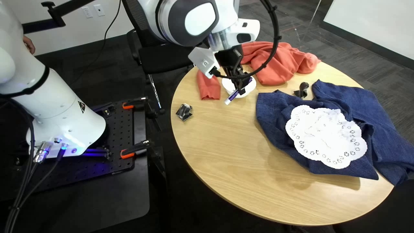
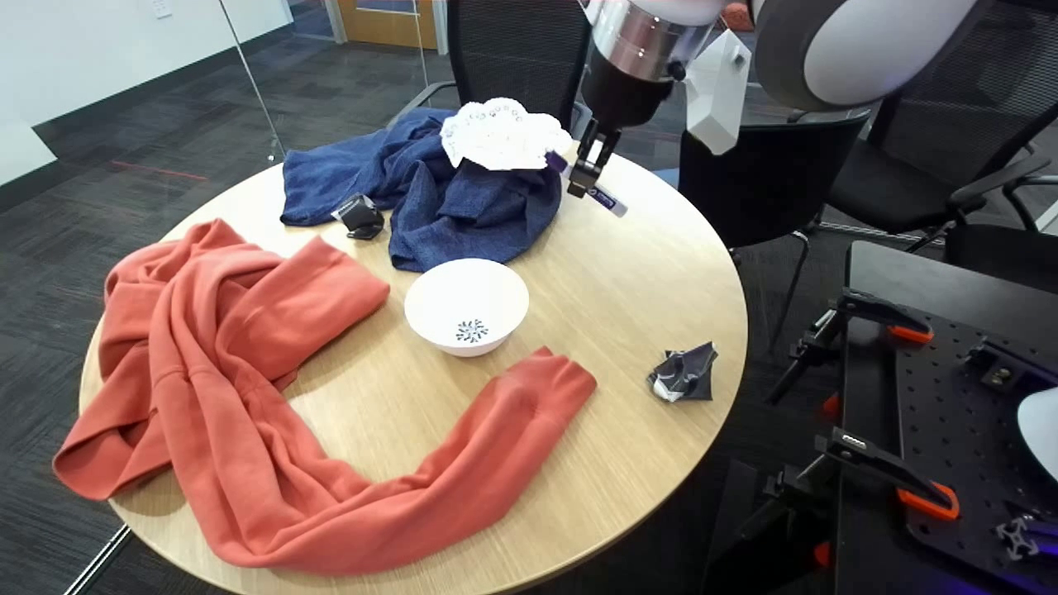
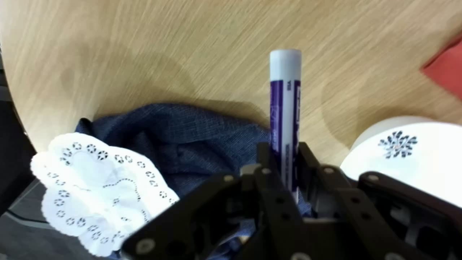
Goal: Take the marker out of the white bowl
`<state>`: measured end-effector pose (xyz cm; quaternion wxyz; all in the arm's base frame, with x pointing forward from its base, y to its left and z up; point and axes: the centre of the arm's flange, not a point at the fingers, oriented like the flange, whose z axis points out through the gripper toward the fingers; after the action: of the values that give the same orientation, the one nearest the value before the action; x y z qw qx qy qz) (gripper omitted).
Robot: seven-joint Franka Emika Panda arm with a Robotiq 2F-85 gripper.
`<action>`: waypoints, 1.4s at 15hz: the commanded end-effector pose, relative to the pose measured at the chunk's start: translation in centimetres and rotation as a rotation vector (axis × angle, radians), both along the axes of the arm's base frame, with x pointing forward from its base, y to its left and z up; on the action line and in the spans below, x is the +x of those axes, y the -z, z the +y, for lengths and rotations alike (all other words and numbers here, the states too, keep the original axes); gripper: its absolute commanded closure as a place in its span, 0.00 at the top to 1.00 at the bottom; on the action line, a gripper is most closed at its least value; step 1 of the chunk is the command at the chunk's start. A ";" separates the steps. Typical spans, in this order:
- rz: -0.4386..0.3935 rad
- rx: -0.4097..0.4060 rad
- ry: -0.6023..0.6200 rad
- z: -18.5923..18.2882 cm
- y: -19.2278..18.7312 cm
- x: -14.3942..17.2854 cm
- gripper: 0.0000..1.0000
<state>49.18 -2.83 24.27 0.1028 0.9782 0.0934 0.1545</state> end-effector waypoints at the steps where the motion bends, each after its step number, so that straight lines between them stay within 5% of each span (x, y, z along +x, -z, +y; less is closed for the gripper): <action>1: 0.105 -0.044 -0.166 -0.6 1.8 -1.2 0.05; 12: 0.415 -0.189 -0.501 -2.7 6.2 -2.7 0.05; 21: 0.465 -0.177 -0.502 -3.5 11.3 -2.0 0.05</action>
<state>46.21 -6.05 14.35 0.1200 0.9237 0.3592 -0.0572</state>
